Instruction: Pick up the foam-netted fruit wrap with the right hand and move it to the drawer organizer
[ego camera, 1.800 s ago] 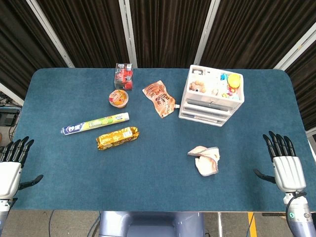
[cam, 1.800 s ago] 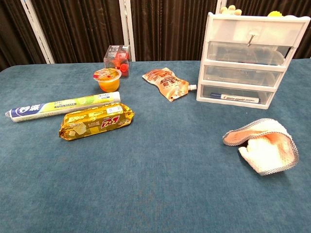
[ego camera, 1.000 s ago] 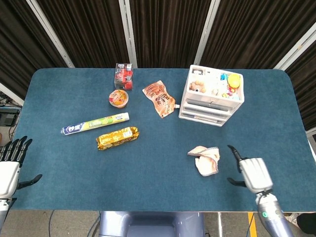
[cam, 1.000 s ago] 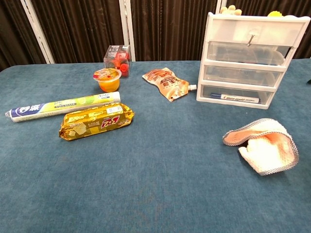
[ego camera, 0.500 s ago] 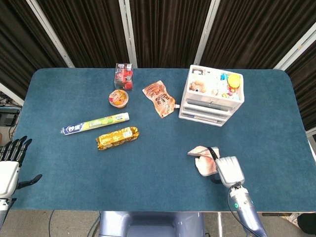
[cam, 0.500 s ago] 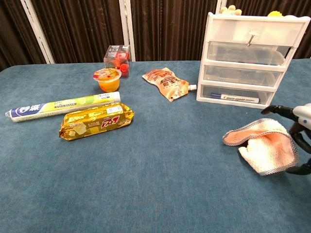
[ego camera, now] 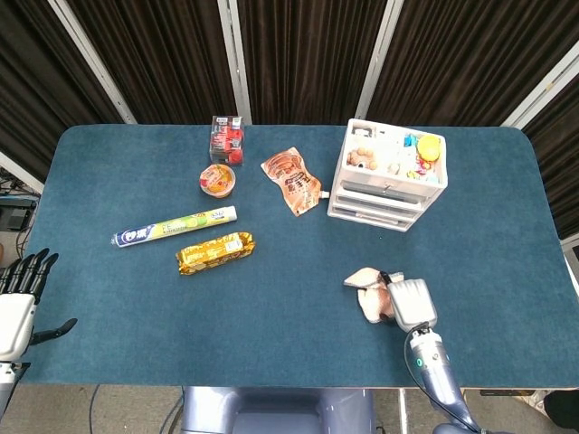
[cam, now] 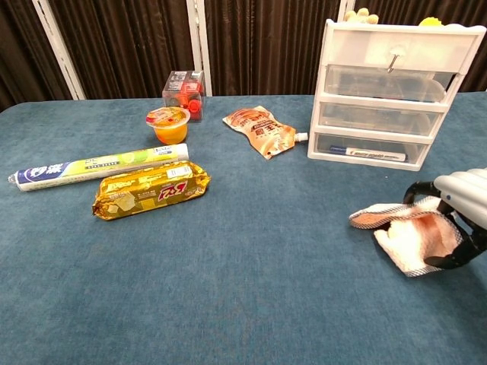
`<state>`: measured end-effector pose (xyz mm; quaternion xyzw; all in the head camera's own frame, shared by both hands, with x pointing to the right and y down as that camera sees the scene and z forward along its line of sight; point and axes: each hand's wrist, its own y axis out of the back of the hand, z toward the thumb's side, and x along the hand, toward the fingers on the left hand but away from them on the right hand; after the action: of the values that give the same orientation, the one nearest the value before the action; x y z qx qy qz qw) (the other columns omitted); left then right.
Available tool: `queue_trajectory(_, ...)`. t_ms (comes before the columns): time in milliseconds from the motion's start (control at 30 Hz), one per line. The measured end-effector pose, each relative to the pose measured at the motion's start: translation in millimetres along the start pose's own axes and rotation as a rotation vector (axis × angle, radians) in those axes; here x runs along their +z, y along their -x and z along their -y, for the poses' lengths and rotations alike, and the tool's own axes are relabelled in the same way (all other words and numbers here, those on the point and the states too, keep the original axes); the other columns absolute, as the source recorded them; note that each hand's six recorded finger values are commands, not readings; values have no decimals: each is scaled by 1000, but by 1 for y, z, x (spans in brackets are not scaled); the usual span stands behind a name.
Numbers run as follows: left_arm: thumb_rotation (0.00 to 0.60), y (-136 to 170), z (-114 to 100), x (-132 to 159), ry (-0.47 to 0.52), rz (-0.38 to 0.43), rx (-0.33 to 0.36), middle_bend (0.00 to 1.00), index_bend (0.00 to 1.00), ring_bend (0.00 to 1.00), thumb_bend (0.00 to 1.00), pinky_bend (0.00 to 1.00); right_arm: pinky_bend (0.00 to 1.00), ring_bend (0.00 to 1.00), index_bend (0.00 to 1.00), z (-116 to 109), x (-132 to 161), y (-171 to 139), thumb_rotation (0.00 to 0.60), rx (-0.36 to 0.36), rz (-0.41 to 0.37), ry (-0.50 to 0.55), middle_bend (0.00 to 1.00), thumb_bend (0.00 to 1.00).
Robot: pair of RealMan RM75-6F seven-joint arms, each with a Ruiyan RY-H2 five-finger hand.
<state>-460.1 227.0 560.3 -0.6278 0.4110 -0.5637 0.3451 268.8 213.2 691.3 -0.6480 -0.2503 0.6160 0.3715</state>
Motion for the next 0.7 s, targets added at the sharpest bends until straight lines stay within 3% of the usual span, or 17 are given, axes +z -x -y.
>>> queue_trajectory(167, 600, 0, -1, -1, 4, -1, 2, 0, 0, 0, 0, 0, 893, 835, 488, 6, 6, 5, 600, -7, -9, 23, 838, 380)
queue_trajectory(367, 600, 0, -1, 0, 8, 2, 3, 0, 0, 0, 0, 0, 900, 862, 603, 8, 9, 8, 600, -34, -22, 21, 870, 487)
queue_trajectory(700, 600, 0, -2, 0, 13, 6, 4, 0, 0, 0, 0, 0, 909, 878, 684, -2, 11, 8, 600, -114, -67, 32, 889, 526)
